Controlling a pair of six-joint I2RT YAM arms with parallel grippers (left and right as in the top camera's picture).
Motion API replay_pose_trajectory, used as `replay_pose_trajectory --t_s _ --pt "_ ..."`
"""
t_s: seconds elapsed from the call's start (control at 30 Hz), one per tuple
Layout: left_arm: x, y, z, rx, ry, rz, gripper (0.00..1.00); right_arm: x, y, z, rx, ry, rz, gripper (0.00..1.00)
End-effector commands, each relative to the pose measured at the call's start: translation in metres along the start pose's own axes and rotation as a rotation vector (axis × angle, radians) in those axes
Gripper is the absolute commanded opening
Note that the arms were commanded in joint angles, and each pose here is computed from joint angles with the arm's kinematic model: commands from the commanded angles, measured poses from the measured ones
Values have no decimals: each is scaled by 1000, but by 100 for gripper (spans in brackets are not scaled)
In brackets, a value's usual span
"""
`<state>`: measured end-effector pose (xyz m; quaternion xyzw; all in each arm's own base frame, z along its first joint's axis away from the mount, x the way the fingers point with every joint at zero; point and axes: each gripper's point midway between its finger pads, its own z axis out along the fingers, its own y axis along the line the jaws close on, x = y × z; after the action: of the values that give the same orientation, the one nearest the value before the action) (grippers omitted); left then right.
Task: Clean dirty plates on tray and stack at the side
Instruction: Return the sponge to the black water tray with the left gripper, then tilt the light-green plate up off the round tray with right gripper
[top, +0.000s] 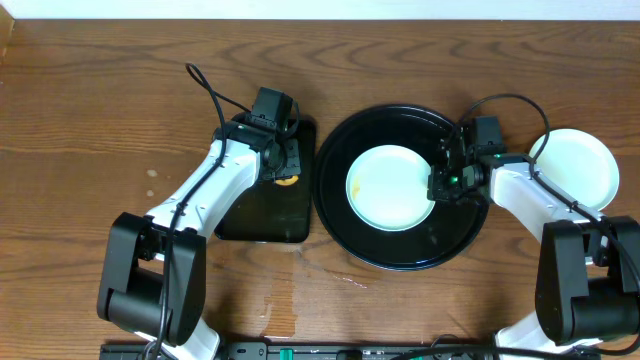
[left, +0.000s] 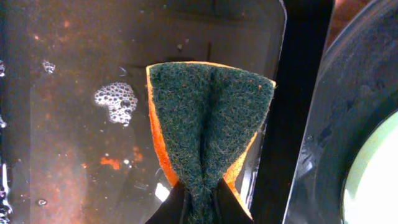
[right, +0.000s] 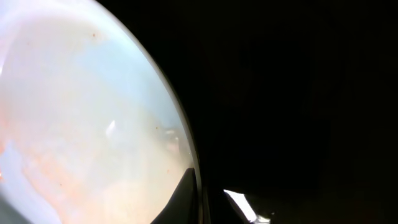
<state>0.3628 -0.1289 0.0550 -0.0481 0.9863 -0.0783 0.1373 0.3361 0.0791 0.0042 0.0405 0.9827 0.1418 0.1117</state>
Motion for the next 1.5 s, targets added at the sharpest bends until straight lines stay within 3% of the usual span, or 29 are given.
replay_pose_trajectory --t_s 0.0,0.4,0.77,1.47 --pt "1 5 1 -13 2 11 11 -17 3 -17 36 -75 -116 1" --pt "1 5 1 -12 2 11 12 -60 5 -106 187 -368 -312 1" --pt "1 5 1 -12 1 11 13 -77 -4 -148 407 -499 -426 1" --pt "1 5 1 -12 1 11 13 -88 97 -199 797 -769 -805 1"
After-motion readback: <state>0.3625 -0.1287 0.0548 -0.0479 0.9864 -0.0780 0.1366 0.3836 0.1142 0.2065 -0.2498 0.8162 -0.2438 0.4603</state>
